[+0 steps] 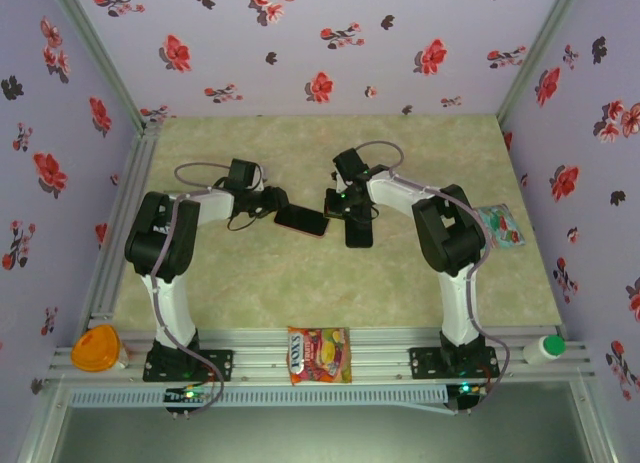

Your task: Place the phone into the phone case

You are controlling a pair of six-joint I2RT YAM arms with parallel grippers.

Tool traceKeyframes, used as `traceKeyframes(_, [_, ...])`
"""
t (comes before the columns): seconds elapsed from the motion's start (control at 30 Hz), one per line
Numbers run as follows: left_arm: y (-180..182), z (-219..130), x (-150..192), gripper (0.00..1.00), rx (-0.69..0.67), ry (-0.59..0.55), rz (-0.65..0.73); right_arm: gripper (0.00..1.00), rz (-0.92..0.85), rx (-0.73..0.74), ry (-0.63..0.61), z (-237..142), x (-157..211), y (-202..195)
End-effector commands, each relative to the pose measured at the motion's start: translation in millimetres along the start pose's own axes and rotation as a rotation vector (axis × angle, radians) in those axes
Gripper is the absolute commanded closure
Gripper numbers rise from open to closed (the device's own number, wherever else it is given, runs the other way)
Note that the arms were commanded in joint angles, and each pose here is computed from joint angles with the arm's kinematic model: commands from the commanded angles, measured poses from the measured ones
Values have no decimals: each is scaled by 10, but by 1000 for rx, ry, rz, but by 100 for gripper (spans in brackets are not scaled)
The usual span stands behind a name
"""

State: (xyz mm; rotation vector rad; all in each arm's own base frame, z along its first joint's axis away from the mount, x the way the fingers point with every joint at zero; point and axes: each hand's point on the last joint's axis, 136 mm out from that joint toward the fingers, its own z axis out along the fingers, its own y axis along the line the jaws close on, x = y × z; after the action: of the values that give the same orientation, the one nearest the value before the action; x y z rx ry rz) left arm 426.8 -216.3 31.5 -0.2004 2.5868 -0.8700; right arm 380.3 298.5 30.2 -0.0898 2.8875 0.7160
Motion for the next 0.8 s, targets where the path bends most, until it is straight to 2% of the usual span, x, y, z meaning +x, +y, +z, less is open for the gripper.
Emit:
traceKeyframes(0.0, [-66,-43,73,59,6,8,-2,100,52,226,237,602,806,-673])
traceKeyframes(0.77, [-119,-15,125,59,11,10,-10,100,80,261,282,805,1000,-814])
